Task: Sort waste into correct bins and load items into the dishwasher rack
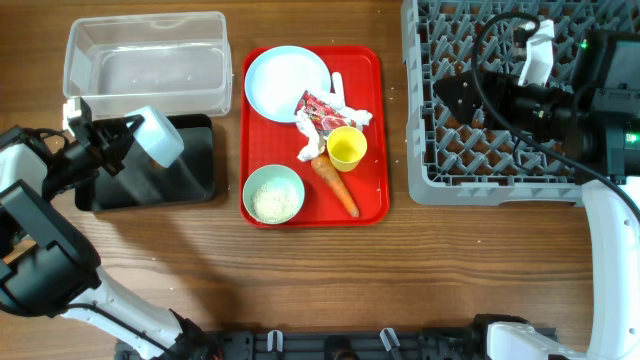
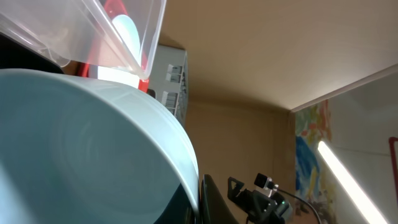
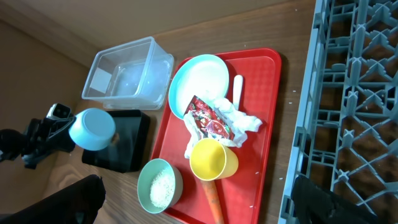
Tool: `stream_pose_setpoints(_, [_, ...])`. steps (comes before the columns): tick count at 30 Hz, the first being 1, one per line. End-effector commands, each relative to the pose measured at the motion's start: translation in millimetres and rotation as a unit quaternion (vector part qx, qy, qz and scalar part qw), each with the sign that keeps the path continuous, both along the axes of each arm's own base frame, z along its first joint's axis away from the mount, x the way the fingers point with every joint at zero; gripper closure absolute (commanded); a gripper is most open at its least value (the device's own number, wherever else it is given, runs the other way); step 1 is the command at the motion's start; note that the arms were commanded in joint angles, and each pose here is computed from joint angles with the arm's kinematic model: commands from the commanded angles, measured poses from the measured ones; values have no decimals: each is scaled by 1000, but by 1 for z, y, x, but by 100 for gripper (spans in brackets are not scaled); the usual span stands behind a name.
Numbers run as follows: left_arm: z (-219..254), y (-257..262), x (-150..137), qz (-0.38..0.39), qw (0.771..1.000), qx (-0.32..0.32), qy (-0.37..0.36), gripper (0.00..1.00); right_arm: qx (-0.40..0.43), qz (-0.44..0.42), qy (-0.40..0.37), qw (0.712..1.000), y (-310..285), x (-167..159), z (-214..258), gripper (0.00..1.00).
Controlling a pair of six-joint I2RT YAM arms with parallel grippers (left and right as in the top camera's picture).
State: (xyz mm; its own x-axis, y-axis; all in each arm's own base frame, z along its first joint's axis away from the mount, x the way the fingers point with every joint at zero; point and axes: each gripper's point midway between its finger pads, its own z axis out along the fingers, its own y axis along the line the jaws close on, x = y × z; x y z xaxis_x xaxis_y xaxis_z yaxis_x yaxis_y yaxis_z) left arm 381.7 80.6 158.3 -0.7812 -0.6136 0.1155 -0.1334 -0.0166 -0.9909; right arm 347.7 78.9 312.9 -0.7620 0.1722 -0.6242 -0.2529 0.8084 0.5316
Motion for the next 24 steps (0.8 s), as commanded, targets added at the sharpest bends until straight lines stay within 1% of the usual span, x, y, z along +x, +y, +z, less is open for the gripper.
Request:
stream_pose_setpoints(1, [-6, 2, -1, 3, 1000, -2, 11, 96, 0, -3, 1, 1000, 0, 3, 2, 0])
stream_pose_setpoints(3, [-3, 1, 0, 2, 1000, -8, 7, 96, 0, -3, 0, 1000, 0, 3, 2, 0])
stream_pose_setpoints(5, [9, -1, 1, 2, 999, -29, -24, 96, -4, -8, -3, 1000, -2, 5, 2, 0])
stream_pose_setpoints(8, [16, -7, 1, -6, 999, -21, -34, 96, -12, -15, -3, 1000, -5, 6, 1, 0])
stream_pose_setpoints(10, [30, -22, 1, -25, 998, 3, -64, 96, -20, -23, -3, 1000, -8, 8, -1, 0])
stream_pose_setpoints(12, [43, -45, 0, -54, 994, 42, -86, 96, -23, -25, -5, 999, -9, 9, 0, 0])
stream_pose_setpoints(14, [51, -82, -2, -104, 981, 135, -90, 96, -29, -29, -7, 999, -11, 10, -1, 0])
stream_pose_setpoints(16, [53, -124, -8, -156, 953, 242, -97, 96, -39, -26, -12, 999, -12, 10, -2, 0])
stream_pose_setpoints(19, [31, -164, -8, -180, 897, 400, -52, 96, -39, -26, -12, 999, -12, 10, -2, 0])
stream_pose_setpoints(21, [12, -190, -4, -183, 842, 506, -39, 96, -40, -27, -12, 999, -13, 10, -2, 0])
stream_pose_setpoints(23, [-1, -210, 0, -186, 793, 579, -49, 96, -43, -30, -11, 999, -14, 10, -3, 0])
stream_pose_setpoints(24, [-9, -221, 3, -184, 761, 619, -57, 96, -46, -32, -10, 998, -15, 11, -3, 0])
